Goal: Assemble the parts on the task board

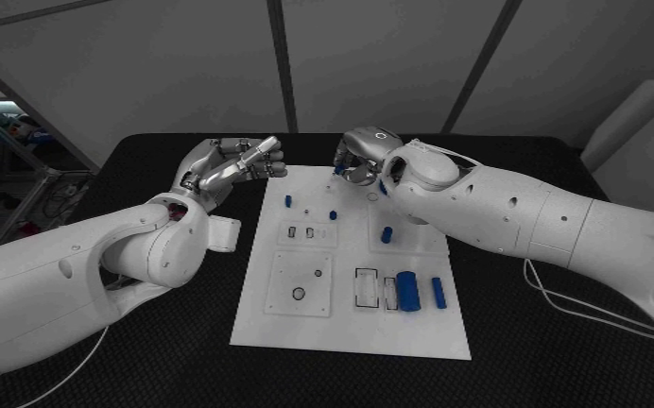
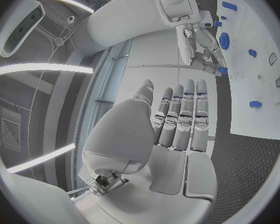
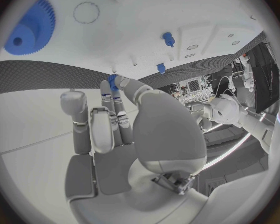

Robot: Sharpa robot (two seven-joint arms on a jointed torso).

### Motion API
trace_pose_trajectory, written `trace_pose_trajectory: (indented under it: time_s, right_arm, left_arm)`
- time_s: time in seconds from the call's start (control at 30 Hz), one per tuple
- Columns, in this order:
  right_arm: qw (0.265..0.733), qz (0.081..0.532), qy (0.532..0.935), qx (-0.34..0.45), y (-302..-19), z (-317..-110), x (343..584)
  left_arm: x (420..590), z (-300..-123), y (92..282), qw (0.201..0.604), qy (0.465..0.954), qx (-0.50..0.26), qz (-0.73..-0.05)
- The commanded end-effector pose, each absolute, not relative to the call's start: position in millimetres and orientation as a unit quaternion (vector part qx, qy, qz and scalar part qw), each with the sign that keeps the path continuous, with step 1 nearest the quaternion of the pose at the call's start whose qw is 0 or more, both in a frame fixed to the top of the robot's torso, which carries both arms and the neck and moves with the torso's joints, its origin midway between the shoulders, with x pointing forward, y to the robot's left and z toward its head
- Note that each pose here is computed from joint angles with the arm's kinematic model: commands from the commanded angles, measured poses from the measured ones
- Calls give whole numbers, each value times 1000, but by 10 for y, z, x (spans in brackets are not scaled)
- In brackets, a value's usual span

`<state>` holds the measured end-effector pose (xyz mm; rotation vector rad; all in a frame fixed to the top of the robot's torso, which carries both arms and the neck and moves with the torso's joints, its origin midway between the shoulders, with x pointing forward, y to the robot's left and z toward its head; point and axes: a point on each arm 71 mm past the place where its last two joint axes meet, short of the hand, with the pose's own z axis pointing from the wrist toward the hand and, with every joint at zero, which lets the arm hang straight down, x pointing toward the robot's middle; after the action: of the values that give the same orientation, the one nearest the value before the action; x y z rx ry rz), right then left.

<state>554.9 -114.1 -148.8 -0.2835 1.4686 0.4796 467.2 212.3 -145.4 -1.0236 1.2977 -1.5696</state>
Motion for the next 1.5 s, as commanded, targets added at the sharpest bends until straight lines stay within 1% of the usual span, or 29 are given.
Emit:
trace_pose_trajectory:
  time_s: [0.03,0.57,0.97,1.5]
  right_arm:
    - [708,216,659,-132,-1113,-1476,5564]
    - [700,210,669,-136,-1042,-1517,5624]
    - [687,199,684,-140,-988,-1566,5673]
    - [682,196,690,-142,-935,-1591,5707]
  left_arm:
    - [4669,-1430,2105,415,516,-403,-631]
    - [4672,-1412,2089,415,516,-402,-633]
    - [4678,-1397,2062,413,516,-400,-635]
    - [4687,-1377,2047,413,515,-399,-636]
